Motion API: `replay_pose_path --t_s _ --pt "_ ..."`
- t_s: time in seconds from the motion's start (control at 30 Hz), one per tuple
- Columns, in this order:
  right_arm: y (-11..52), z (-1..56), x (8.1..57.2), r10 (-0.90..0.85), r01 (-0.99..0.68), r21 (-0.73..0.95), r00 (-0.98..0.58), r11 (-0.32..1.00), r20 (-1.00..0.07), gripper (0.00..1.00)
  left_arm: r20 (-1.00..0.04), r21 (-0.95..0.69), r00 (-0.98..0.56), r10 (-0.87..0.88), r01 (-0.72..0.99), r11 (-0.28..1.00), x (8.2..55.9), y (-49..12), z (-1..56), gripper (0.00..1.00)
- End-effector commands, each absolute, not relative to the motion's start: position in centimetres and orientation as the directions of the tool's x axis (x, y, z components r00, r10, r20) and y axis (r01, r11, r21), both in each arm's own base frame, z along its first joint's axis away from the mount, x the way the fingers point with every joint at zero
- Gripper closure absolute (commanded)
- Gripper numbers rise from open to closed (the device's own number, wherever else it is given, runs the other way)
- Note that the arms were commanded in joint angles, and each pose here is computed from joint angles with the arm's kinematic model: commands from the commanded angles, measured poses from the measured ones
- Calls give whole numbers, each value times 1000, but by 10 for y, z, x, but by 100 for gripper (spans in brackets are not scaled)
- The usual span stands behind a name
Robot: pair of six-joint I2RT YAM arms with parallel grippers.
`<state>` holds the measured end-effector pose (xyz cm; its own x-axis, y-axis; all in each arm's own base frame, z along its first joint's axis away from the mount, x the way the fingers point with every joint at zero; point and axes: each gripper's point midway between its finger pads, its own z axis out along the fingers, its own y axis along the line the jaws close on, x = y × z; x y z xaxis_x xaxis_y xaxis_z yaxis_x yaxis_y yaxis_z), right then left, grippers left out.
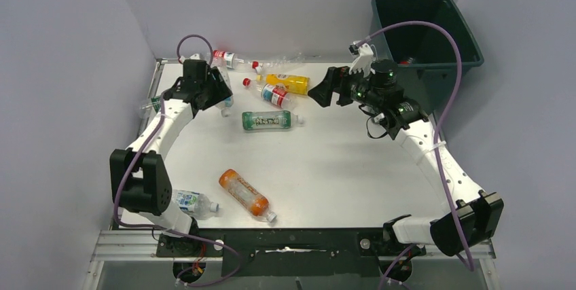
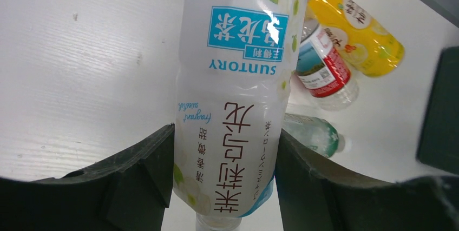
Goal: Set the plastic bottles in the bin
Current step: Pick up the plastic bottle at the center of the board.
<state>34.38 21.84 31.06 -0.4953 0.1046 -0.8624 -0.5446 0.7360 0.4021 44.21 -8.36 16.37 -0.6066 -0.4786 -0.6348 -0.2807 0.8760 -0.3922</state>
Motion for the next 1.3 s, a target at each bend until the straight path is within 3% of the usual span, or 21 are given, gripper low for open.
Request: replay_pose_path --t_s 0.0,0.57,0.87,1.27 --pt "236 341 344 165 -618 431 -441 657 -882 2 -663 -495 -598 -451 -102 863 434 -111 221 44" --pt "242 365 332 215 -646 486 -455 589 -864 1 -633 -702 -679 -373 300 646 373 -204 302 44" --pt "230 388 323 331 -704 572 -468 421 -820 1 -612 -758 -716 -337 409 508 342 -228 315 44" --pt "236 391 328 374 -714 626 -513 313 -772 1 -591 -799 -751 -295 495 341 313 -260 325 44"
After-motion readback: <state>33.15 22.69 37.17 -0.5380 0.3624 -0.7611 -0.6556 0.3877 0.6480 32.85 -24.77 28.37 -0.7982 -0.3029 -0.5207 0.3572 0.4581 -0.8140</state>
